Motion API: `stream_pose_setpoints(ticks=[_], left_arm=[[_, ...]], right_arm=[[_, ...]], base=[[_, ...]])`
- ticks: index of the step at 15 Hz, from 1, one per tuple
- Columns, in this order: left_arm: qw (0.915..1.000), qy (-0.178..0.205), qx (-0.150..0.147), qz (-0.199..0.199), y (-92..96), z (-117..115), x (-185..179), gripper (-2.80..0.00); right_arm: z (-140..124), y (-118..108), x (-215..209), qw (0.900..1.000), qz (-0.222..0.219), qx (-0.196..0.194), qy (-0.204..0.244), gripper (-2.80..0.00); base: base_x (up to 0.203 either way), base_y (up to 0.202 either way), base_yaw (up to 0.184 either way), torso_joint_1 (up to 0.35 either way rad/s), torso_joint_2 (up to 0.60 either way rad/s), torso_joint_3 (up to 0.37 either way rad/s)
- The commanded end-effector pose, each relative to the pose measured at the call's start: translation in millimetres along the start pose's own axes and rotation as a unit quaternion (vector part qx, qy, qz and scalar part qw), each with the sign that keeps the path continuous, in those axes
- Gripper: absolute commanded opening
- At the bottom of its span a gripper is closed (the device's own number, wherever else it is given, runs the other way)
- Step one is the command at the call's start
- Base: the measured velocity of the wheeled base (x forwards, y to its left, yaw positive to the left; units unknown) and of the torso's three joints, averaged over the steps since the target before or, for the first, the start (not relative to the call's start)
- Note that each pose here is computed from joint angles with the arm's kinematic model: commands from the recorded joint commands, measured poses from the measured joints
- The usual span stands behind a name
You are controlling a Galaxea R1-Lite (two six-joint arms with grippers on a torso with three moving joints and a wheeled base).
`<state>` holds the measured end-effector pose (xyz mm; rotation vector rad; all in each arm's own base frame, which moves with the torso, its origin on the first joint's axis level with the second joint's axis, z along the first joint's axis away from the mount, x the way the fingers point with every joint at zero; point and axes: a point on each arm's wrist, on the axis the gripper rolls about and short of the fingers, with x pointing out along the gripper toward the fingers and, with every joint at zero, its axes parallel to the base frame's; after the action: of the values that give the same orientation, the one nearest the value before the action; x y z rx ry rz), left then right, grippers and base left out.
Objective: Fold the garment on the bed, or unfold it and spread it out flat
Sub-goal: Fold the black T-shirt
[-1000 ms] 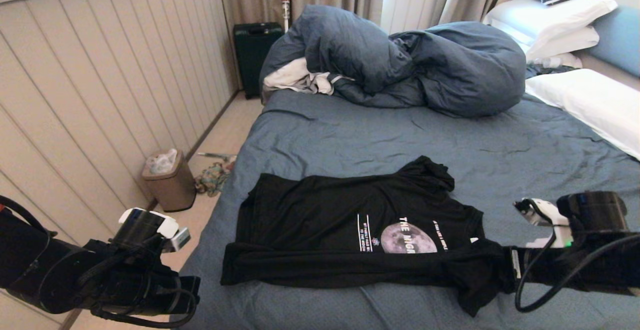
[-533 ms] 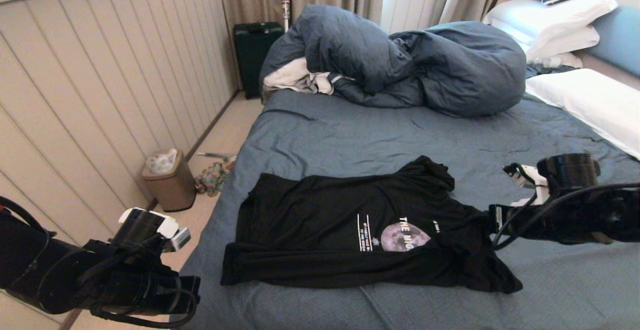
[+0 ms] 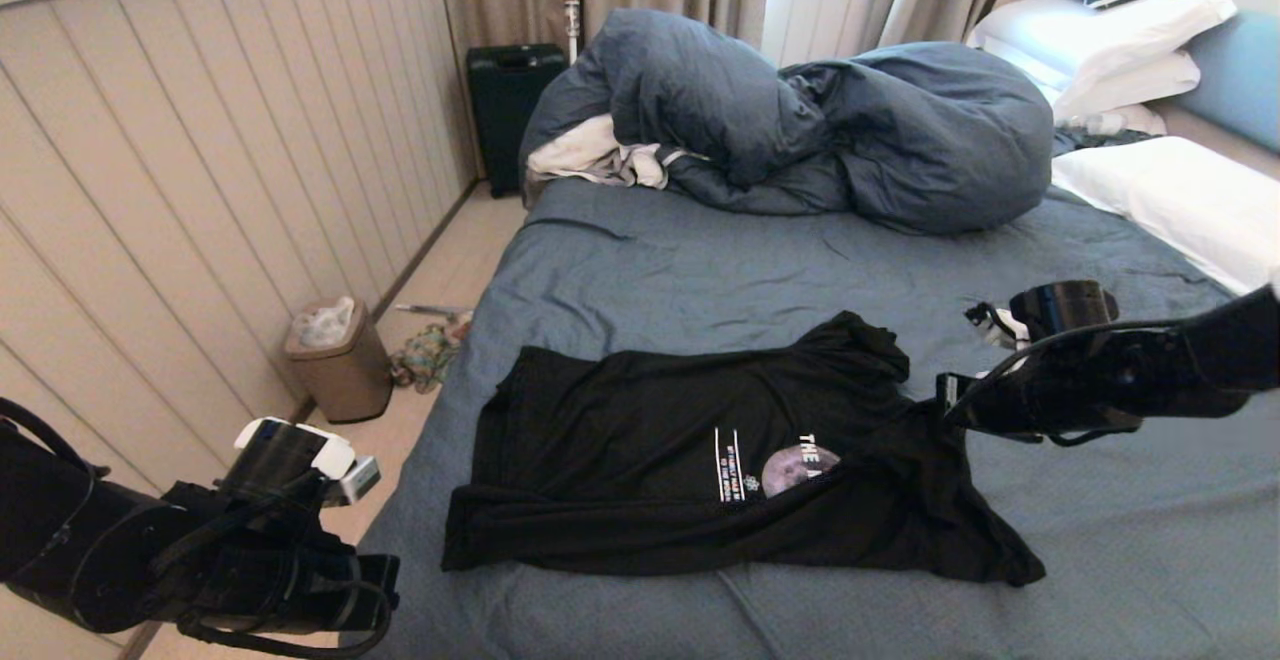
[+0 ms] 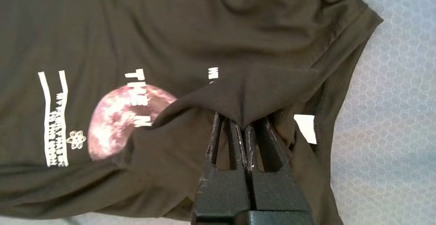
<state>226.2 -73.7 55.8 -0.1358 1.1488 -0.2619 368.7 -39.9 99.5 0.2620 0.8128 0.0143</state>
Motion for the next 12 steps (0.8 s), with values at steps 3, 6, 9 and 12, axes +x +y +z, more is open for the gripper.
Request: stream_pose_setpoints(ticks=[3, 6, 9, 12], left_arm=[[1.0000, 0.001, 0.000, -0.001, -0.5, -0.5, 0.5, -2.80], [1.0000, 0.002, 0.000, 0.000, -0.3, -1.0, 0.5, -2.80], [1.0000, 0.002, 0.003, -0.002, -1.6, -1.2, 0.4, -2.80], [1.0000, 0.004, 0.003, -0.002, -1.5, -2.4, 0.6, -2.80]], right_arm=[[11.0, 3.5, 21.3, 1.000, -0.003, -0.004, -0.004, -2.80], [10.6, 2.4, 31.5, 1.000, -0.017, 0.005, 0.006, -2.80], [13.7, 3.2, 23.9, 1.000, -0.014, 0.004, -0.003, 0.00], [18.8, 5.0, 10.3, 1.000, -0.013, 0.003, -0.017, 0.00]], base=[[0.000, 0.000, 0.000, 0.000, 0.00, 0.000], [0.000, 0.000, 0.000, 0.000, 0.00, 0.000], [0.000, 0.000, 0.000, 0.000, 0.00, 0.000], [0.000, 0.000, 0.000, 0.000, 0.00, 0.000]])
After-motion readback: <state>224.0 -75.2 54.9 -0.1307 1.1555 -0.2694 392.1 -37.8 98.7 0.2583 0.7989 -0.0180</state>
